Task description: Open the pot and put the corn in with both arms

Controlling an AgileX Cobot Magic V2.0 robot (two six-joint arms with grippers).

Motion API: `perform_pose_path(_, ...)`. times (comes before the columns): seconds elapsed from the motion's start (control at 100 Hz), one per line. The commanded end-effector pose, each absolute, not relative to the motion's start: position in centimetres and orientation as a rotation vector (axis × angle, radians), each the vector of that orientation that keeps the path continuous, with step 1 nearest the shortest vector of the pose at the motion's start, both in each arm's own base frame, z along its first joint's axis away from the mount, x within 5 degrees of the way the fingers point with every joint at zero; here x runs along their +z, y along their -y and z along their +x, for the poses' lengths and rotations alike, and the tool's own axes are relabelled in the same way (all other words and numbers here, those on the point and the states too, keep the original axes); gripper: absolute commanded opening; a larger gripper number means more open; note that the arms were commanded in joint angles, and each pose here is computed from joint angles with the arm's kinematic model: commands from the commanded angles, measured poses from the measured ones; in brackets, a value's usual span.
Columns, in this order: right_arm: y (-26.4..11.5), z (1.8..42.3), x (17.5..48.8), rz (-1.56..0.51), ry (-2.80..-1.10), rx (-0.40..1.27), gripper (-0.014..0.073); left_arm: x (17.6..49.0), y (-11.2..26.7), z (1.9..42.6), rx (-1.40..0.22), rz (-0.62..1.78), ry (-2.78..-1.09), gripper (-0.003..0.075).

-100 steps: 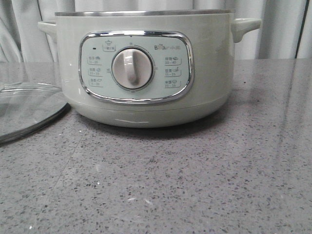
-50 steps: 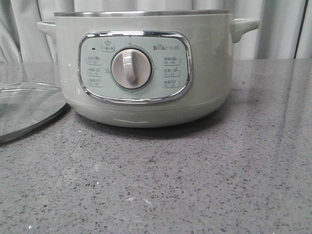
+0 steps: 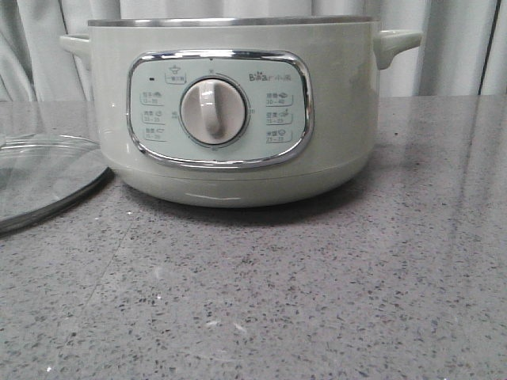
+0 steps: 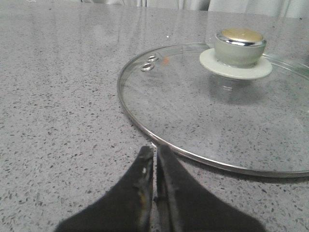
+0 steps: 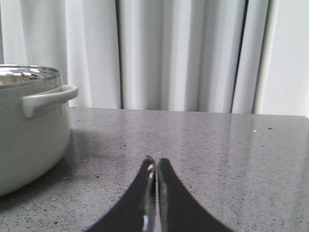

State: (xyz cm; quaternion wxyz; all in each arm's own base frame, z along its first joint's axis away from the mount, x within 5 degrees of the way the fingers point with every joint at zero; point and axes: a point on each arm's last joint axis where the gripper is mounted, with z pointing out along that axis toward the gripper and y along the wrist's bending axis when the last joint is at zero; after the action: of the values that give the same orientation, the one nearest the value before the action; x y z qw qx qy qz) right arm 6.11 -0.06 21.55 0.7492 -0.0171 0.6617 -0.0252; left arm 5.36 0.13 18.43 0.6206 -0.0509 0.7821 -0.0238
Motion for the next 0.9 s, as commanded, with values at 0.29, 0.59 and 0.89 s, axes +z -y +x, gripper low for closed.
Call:
perform_pose_path(0.29, 0.4, 5.5, 19.5, -0.037, -1.592, -0.148, -0.0044, 18.2, -0.1, 5.3, -0.068, -0.133, -1.747, -0.002)
perform_pose_path(0.59, 0.6, 5.3, 17.8, -0.025, -1.782, -0.151, -0.0044, 18.2, -0.1, 5.3, -0.068, -0.133, -1.747, -0.002)
perform_pose_path(0.89, 0.6, 5.3, 17.8, -0.025, -1.779, -0.151, -0.0044, 18.2, -0.1, 5.3, -0.068, -0.133, -1.747, -0.002)
